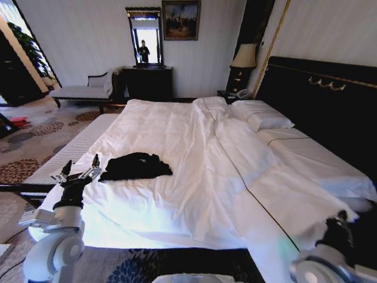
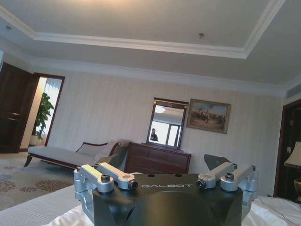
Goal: Fold the clothes on the bed.
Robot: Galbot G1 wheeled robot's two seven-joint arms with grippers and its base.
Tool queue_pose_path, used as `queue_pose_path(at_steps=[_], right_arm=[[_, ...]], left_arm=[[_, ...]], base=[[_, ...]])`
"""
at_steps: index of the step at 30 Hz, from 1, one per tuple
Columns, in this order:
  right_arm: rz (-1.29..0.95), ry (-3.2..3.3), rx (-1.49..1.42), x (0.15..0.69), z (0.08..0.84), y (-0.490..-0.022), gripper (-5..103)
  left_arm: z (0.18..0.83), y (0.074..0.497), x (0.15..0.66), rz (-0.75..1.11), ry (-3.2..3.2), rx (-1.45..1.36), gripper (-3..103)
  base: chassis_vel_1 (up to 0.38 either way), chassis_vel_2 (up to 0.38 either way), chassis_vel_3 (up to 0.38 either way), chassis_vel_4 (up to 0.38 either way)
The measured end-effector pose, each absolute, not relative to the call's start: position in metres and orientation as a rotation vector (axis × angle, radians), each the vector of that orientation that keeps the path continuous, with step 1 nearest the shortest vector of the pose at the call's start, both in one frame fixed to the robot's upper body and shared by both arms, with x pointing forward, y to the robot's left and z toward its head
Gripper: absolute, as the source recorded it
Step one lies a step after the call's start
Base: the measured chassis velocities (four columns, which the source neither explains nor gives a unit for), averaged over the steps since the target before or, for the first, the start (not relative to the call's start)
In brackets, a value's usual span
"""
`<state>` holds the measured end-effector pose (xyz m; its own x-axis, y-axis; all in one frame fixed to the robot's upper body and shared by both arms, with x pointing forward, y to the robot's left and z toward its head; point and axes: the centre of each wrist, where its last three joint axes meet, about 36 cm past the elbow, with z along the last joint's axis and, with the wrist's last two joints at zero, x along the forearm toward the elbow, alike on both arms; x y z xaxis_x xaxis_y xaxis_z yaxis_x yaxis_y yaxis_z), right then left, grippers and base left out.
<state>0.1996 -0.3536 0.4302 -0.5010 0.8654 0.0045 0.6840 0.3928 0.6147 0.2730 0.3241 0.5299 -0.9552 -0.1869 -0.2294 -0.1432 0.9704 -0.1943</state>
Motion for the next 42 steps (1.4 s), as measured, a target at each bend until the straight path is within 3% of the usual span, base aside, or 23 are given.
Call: queue_pose_path(at_steps=[13, 33, 36, 37, 38, 41, 42], right_arm=[[0.686, 2.296, 1.692, 0.157, 0.396, -0.346, 2], [0.650, 2.322, 1.834, 0.136, 0.365, -0.342, 1], [0.605, 2.372, 1.829, 0.139, 0.364, -0.341, 19], [0.605, 2.372, 1.829, 0.139, 0.364, -0.341, 19], [0.519, 2.391, 1.793, 0.143, 0.373, -0.347, 19], [0.201, 2.414, 1.542, 0.154, 0.429, -0.380, 35], [0.201, 2.414, 1.542, 0.154, 0.429, -0.380, 35]], left_arm=[[0.526, 0.326, 0.280, -0.288, 2.870, -0.230, 100], [0.519, 0.328, 0.284, -0.288, 2.878, -0.220, 100], [0.522, 0.334, 0.283, -0.265, 2.877, -0.228, 100], [0.522, 0.334, 0.283, -0.265, 2.877, -0.228, 100], [0.521, 0.337, 0.283, -0.255, 2.882, -0.238, 100], [0.517, 0.340, 0.280, -0.217, 2.890, -0.267, 100], [0.517, 0.340, 0.280, -0.217, 2.890, -0.267, 100]], base=[[0.000, 0.000, 0.000, 0.000], [0.000, 0.000, 0.000, 0.000], [0.000, 0.000, 0.000, 0.000], [0.000, 0.000, 0.000, 0.000], [0.000, 0.000, 0.000, 0.000], [0.000, 0.000, 0.000, 0.000], [0.000, 0.000, 0.000, 0.000]])
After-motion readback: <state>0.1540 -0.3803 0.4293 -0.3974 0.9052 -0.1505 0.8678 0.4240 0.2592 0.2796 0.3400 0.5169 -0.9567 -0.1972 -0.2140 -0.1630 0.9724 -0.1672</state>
